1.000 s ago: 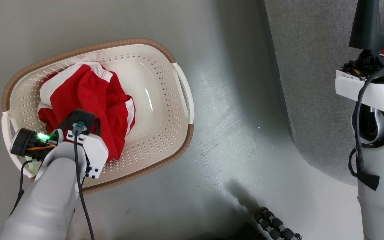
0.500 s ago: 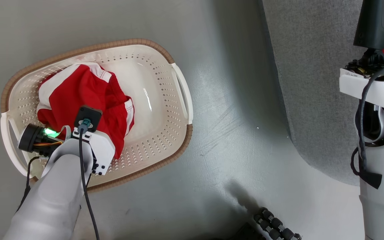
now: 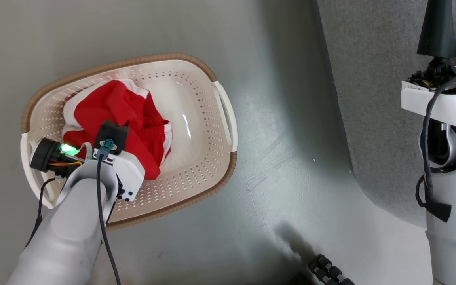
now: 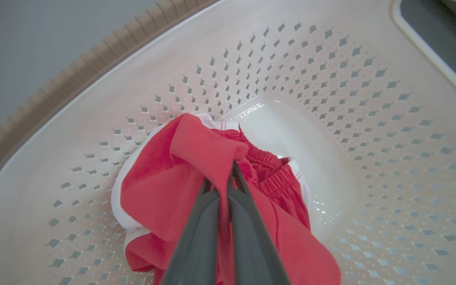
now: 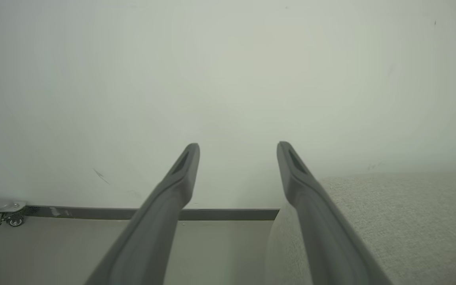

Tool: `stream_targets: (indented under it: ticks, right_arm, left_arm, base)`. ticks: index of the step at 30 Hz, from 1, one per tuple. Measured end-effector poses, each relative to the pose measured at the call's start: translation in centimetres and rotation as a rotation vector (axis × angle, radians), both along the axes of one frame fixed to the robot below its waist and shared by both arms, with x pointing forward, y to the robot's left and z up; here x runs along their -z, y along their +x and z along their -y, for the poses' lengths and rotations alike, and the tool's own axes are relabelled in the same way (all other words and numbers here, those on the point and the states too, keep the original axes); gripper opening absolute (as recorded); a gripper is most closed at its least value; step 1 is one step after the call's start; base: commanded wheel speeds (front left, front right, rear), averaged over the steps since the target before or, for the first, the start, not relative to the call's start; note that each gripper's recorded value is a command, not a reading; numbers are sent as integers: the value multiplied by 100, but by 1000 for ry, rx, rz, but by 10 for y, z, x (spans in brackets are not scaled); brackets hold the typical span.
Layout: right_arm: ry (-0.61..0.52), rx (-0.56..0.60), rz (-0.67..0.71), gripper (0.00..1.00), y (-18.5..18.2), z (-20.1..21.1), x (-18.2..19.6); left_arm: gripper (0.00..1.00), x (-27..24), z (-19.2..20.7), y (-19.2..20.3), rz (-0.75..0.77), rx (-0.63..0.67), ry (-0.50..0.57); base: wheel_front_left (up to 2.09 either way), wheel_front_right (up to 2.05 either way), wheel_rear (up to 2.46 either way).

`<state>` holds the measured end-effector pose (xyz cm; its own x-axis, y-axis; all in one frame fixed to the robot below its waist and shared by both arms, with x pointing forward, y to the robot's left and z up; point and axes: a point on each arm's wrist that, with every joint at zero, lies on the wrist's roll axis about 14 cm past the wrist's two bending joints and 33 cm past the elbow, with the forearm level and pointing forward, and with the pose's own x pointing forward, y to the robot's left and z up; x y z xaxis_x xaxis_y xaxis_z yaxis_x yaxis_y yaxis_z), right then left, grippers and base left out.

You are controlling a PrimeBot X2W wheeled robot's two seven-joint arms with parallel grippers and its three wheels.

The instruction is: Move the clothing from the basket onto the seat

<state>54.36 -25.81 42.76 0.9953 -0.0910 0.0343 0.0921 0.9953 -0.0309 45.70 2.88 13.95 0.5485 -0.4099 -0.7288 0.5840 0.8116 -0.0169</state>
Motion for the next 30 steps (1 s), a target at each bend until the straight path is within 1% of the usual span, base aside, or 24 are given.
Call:
stream_targets:
  ticks: [11,17,24,30]
  right_arm:
    - [3,-21,28,100,3,-10,-13]
    - [-9,-29,44,100,4,-14,-23]
    - [-8,-35,55,100,1,-18,-32]
    - [-8,-46,54,100,-4,-24,-37]
  left_arm:
    - [0,-40,0,28,124,-22,-48]
    - [0,-67,-4,45,189,-66,-80]
    - [0,-122,3,76,340,-95,-160]
    - [0,-158,1,80,420,-115,-204]
  base:
    - [0,0,0]
    - [0,0,0]
    - [0,0,0]
    - [0,0,0]
